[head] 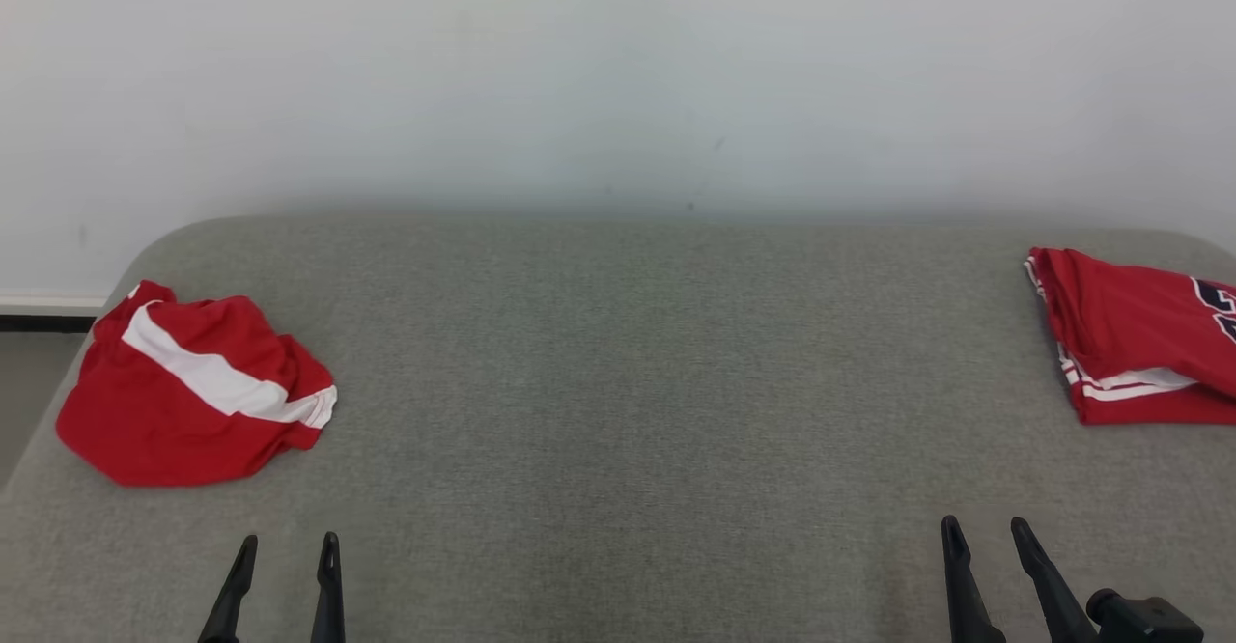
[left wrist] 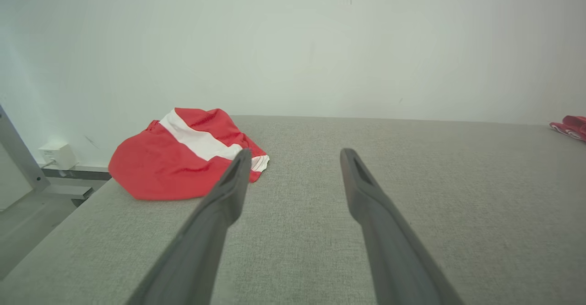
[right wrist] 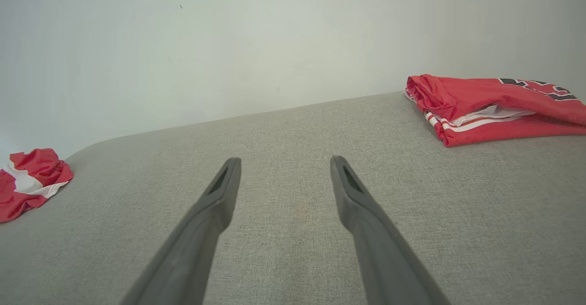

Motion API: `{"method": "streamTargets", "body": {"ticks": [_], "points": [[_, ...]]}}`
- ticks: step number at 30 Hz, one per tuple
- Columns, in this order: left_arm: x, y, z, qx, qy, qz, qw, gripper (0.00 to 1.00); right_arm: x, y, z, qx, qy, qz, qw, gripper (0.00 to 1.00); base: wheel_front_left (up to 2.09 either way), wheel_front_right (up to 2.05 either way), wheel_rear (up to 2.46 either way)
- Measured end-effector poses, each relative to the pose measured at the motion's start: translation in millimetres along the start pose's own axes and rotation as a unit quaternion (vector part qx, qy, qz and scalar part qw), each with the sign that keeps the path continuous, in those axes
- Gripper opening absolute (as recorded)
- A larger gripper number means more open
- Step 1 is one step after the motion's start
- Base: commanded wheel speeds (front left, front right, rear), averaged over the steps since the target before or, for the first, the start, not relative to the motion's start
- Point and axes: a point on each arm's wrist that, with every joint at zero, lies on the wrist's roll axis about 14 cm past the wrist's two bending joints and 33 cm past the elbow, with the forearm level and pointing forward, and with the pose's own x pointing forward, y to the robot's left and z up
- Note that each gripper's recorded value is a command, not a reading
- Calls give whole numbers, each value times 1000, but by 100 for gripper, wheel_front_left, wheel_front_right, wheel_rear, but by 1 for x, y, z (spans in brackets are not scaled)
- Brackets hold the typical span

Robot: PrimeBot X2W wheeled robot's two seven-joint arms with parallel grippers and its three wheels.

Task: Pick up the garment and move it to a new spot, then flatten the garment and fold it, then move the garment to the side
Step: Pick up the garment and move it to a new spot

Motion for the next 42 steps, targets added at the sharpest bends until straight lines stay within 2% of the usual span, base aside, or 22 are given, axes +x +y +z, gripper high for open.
{"method": "streamTargets", "body": {"ticks": [5, 15, 28, 35, 42], "points": [[-8, 15, 1, 0, 0, 24, 1000, 100, 7, 12, -4, 2, 6, 19, 1000, 100, 0, 0, 0], [-46, 62, 0, 7, 4, 106, 994, 100, 26, 58, -18, 6, 28, 88, 996, 100, 0, 0, 0], [-118, 122, 5, 22, 3, 229, 973, 100, 43, 127, -33, 0, 54, 191, 980, 100, 0, 0, 0], [-147, 138, 7, 21, 1, 273, 962, 100, 48, 152, -36, -2, 59, 225, 973, 100, 0, 0, 0], [-151, 140, 6, 20, 2, 281, 959, 100, 49, 156, -38, -2, 61, 231, 971, 100, 0, 0, 0]]}}
